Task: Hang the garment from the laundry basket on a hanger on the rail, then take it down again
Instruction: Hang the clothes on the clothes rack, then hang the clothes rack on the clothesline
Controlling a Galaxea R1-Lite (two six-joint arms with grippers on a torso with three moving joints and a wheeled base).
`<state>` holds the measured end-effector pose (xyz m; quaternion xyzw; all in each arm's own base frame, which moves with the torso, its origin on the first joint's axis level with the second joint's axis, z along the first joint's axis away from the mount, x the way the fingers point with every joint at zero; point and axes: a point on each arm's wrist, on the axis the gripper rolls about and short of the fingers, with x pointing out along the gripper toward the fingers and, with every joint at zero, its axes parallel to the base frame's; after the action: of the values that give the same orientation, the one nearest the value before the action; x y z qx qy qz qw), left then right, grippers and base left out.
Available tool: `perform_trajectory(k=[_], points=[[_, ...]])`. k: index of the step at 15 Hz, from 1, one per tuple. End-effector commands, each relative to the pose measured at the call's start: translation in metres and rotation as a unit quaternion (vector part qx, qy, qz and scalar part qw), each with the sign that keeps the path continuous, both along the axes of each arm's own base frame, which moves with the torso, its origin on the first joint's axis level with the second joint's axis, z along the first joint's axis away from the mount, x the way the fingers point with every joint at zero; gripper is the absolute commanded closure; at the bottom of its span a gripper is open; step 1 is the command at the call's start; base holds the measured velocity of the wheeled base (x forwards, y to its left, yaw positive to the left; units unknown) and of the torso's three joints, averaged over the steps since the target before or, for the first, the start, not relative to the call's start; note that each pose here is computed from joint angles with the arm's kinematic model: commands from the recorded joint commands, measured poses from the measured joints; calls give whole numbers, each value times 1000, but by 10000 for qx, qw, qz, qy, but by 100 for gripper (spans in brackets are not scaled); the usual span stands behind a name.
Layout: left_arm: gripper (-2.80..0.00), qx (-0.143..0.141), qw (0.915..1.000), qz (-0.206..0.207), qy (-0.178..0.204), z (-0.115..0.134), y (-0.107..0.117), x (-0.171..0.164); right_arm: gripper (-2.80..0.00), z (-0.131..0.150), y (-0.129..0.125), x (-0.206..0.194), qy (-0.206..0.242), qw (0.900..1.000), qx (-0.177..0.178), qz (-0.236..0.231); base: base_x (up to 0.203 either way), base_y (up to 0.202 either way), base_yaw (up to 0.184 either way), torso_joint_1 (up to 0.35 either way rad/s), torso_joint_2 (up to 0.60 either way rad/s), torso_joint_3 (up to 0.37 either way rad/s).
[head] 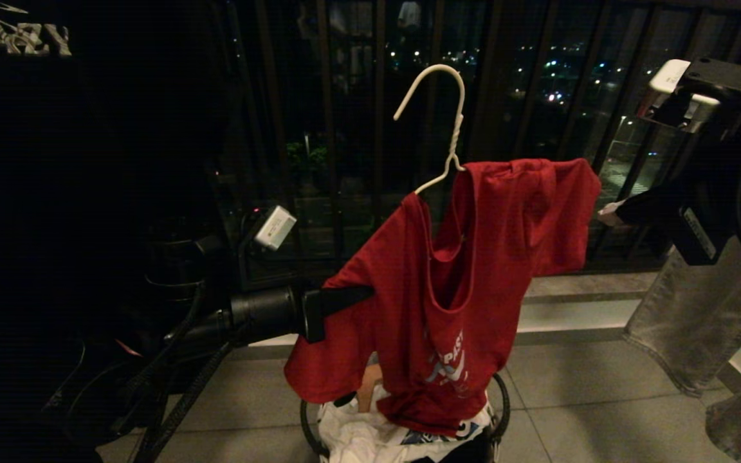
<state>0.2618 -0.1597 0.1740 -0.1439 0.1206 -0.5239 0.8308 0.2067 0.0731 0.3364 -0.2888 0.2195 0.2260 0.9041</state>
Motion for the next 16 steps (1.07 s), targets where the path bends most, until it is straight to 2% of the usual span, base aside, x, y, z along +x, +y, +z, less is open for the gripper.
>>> perform_trajectory(k=[1,5,9,11,12,16], points=[[0,-41,10000,-51,-52,4,2,-3,0,1,-7,-1,-138,9991,-340,194,0,0,0,0,0,0],[0,70,9994,-269,184,9,7,-10,0,4,-19,-12,-314,9907,-805,1052,0,0,0,0,0,0],[0,83,9983,-506,260,10,9,-14,0,8,-21,-18,-669,9756,-1402,1552,0,0,0,0,0,0],[0,65,9976,-647,250,12,10,-17,0,9,-21,-20,-817,9673,-1439,1922,0,0,0,0,0,0],[0,72,9974,-662,268,11,10,-17,-280,11,-21,-19,-887,9644,-1450,2026,0,0,0,0,0,0],[0,122,9970,-679,355,10,10,-19,-280,23,-20,-14,-1112,9617,-1456,2039,0,0,0,0,0,0]])
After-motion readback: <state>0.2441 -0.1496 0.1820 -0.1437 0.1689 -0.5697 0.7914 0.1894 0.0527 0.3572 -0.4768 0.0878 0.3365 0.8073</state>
